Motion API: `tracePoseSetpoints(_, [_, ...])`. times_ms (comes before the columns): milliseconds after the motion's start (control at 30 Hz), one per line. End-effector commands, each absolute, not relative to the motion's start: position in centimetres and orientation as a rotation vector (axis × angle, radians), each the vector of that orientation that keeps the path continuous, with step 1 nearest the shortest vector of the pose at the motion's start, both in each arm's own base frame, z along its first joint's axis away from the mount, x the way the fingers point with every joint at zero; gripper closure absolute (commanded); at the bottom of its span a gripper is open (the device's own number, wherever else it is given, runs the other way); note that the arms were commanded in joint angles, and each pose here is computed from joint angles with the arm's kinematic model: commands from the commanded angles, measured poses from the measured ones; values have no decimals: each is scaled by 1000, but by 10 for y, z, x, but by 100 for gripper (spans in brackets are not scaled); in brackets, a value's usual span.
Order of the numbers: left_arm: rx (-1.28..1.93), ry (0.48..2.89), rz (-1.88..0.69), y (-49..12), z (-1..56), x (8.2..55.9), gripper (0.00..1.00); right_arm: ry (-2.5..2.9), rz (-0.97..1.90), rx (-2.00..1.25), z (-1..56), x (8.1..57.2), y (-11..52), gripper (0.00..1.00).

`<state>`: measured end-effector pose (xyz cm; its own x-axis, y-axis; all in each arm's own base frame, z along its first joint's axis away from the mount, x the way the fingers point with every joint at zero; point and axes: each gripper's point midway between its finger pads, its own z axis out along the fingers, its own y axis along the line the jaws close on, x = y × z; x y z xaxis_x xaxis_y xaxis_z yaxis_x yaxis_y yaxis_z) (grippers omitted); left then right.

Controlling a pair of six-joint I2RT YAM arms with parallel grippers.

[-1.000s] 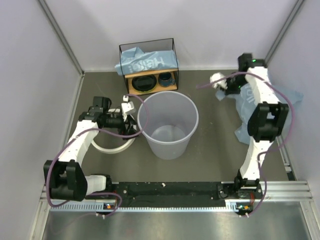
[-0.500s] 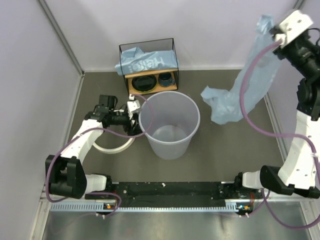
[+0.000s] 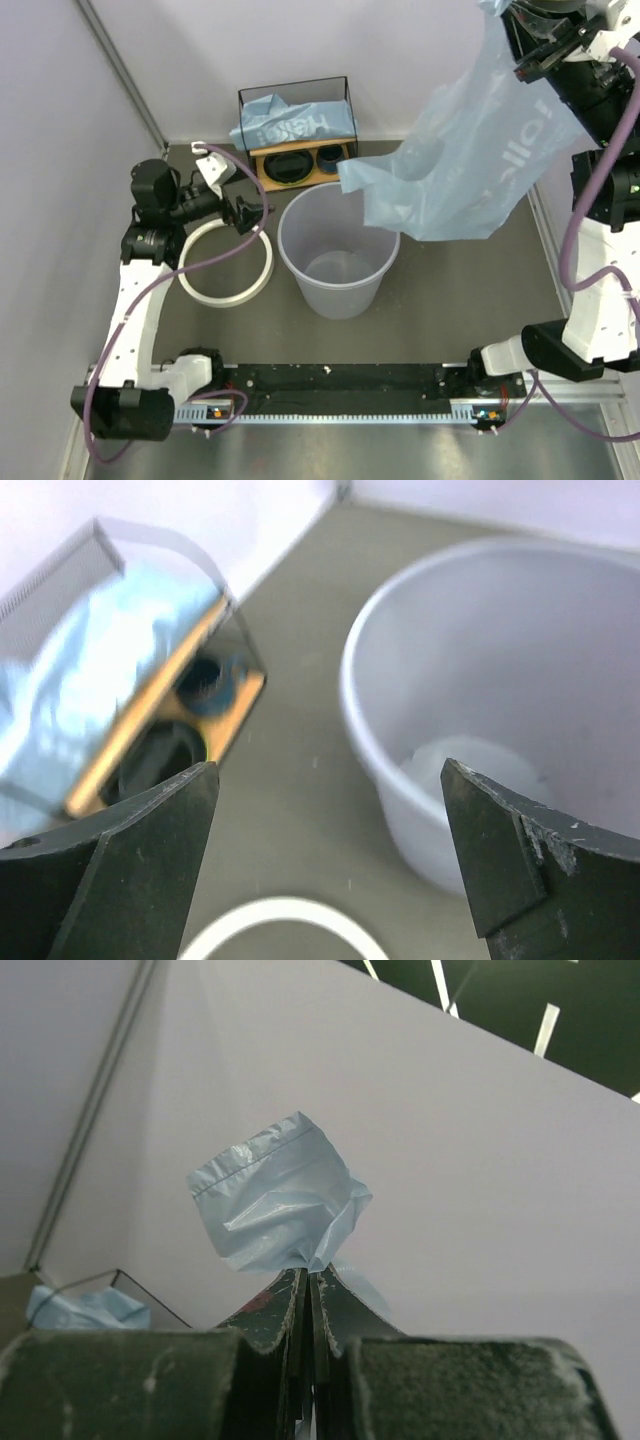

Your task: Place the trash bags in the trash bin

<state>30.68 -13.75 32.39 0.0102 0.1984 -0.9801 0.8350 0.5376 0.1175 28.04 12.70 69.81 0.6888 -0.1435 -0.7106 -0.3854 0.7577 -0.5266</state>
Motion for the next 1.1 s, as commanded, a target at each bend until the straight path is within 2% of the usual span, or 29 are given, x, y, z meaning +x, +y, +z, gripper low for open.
tracePoseSetpoints(0, [1030,1262,-809,-183,399,265,1,644,249,-657,739,244,145,100])
tracePoseSetpoints(233, [1093,1204,-1111,-248,404,205,1,489,355,-655,768,212,173,100])
tracePoseSetpoints(300, [1105,1082,-1127,-264,427,193,1,469,373,-661,768,208,186,100])
tracePoseSetpoints(500, [997,970,-1180,-284,492,188,3,471,448,-662,760,212,221,100])
tracePoseSetpoints(567, [978,922,-1183,-281,520,182,11,463,467,-660,758,214,233,100])
tracePoseSetpoints(600, [984,907,-1181,-280,526,178,29,458,469,-659,759,213,236,100])
tracePoseSetpoints(667, [962,890,-1174,-274,538,172,47,465,470,-645,758,219,247,100])
tracePoseSetpoints(700, [958,875,-1166,-268,542,165,68,468,472,-636,759,219,249,100])
tracePoseSetpoints(767, [931,871,-1143,-263,549,163,93,467,478,-580,764,220,252,100])
tracePoseSetpoints(800, [907,863,-1124,-256,556,159,100,482,479,-561,762,223,254,100])
tracePoseSetpoints(1067, [772,931,-1011,-222,570,171,100,682,627,-573,718,230,278,100])
